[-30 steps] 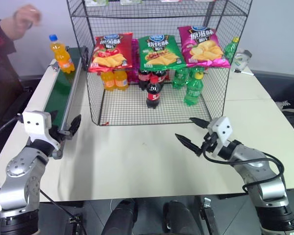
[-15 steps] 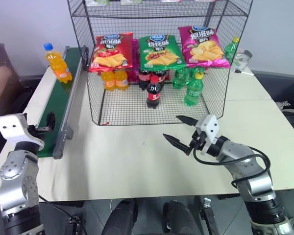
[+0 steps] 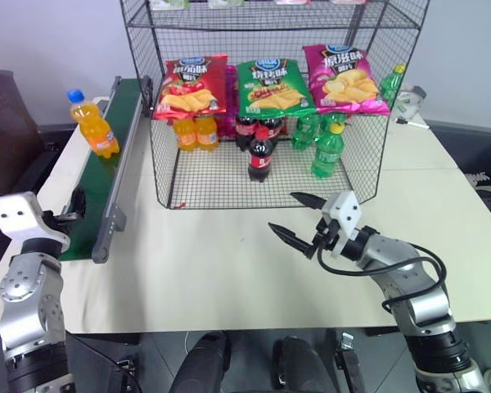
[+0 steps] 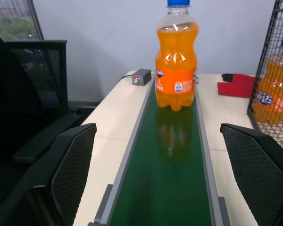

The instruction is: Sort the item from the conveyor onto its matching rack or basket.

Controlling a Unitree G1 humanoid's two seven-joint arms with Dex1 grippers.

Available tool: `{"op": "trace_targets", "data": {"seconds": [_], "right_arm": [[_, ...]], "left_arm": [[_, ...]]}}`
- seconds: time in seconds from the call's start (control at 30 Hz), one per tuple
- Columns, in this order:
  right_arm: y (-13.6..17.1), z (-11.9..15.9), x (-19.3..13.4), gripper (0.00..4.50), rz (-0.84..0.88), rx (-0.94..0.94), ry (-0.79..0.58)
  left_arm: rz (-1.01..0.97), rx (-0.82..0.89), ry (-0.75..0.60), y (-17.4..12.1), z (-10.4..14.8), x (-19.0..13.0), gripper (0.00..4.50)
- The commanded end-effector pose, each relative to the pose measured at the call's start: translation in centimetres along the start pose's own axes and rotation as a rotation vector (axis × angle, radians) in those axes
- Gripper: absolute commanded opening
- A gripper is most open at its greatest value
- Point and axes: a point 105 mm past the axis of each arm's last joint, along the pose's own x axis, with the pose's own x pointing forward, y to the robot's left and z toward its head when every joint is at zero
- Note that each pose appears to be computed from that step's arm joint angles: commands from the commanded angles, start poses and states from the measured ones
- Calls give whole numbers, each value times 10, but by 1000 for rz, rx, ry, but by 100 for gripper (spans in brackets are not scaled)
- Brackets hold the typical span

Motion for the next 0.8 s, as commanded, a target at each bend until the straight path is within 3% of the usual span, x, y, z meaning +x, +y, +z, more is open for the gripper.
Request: {"op": "trace_targets", "data": {"seconds": [0.03, 0.8], "right_arm": [[1, 16, 1, 450, 6, -41, -48], [0, 14, 4, 450, -9, -41, -52]], "left_arm": [[10, 27, -50, 6, 14, 0, 441], [2, 52, -50, 9, 17, 4, 441]]}}
